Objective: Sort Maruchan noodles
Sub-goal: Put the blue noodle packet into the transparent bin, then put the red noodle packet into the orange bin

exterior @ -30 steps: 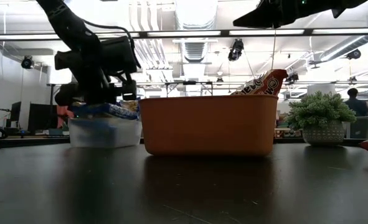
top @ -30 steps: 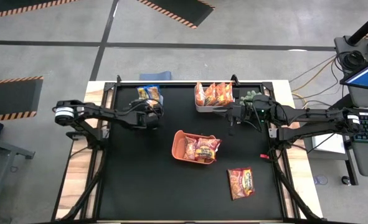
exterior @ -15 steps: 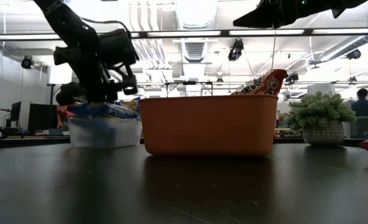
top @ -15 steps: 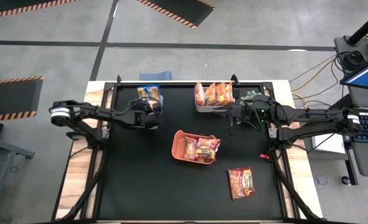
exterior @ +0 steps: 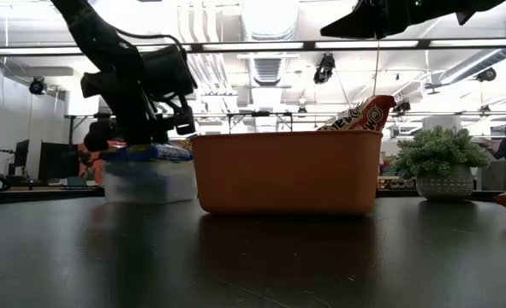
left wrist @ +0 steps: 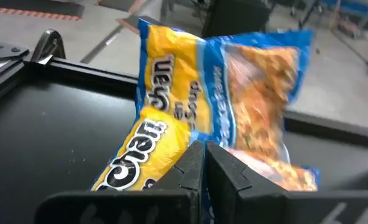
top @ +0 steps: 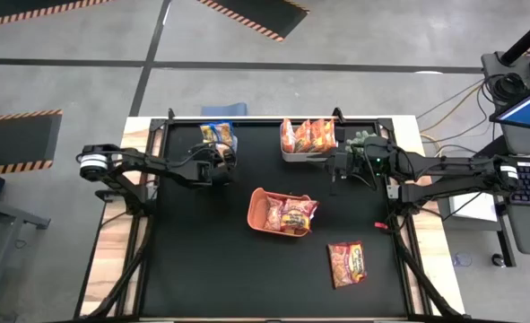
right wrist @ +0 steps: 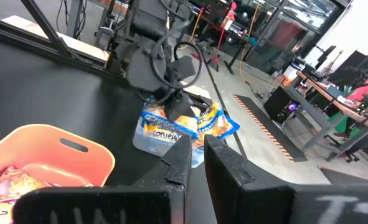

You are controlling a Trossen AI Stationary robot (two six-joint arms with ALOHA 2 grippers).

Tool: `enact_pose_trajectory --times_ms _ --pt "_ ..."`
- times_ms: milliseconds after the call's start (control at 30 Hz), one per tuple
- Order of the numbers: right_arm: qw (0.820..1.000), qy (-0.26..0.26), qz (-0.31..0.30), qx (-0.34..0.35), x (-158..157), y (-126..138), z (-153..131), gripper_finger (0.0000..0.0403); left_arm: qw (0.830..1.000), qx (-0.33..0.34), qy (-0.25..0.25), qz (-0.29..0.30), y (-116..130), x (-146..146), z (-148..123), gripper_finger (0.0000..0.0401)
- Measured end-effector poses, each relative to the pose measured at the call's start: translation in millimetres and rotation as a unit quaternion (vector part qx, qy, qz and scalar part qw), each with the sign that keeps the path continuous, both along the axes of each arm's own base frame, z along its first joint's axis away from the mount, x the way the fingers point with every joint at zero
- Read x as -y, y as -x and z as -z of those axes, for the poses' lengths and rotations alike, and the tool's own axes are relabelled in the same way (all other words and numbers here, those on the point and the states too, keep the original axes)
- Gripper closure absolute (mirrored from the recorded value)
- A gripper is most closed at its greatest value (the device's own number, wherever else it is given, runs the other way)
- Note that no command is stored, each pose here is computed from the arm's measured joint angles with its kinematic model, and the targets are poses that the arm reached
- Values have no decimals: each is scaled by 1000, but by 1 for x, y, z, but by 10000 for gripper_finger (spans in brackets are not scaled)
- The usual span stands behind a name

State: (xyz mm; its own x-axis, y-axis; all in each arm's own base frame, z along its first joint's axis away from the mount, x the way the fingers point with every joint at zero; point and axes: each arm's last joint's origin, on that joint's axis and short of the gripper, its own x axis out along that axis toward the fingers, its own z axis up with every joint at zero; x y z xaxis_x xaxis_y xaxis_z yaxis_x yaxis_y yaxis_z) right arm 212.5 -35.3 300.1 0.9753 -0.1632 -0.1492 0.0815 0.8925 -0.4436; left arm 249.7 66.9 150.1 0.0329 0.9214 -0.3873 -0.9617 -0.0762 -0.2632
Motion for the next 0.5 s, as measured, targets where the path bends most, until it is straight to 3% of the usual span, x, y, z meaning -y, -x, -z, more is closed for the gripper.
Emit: enact_pose_trajectory --times_ms 300,500 --pt "999 -32 5 5 0 0 0 369 995 -42 -30 91 10 21 -45 401" --pt "994 -108 16 15 0 0 0 369 974 -89 -60 200 24 46 -81 401"
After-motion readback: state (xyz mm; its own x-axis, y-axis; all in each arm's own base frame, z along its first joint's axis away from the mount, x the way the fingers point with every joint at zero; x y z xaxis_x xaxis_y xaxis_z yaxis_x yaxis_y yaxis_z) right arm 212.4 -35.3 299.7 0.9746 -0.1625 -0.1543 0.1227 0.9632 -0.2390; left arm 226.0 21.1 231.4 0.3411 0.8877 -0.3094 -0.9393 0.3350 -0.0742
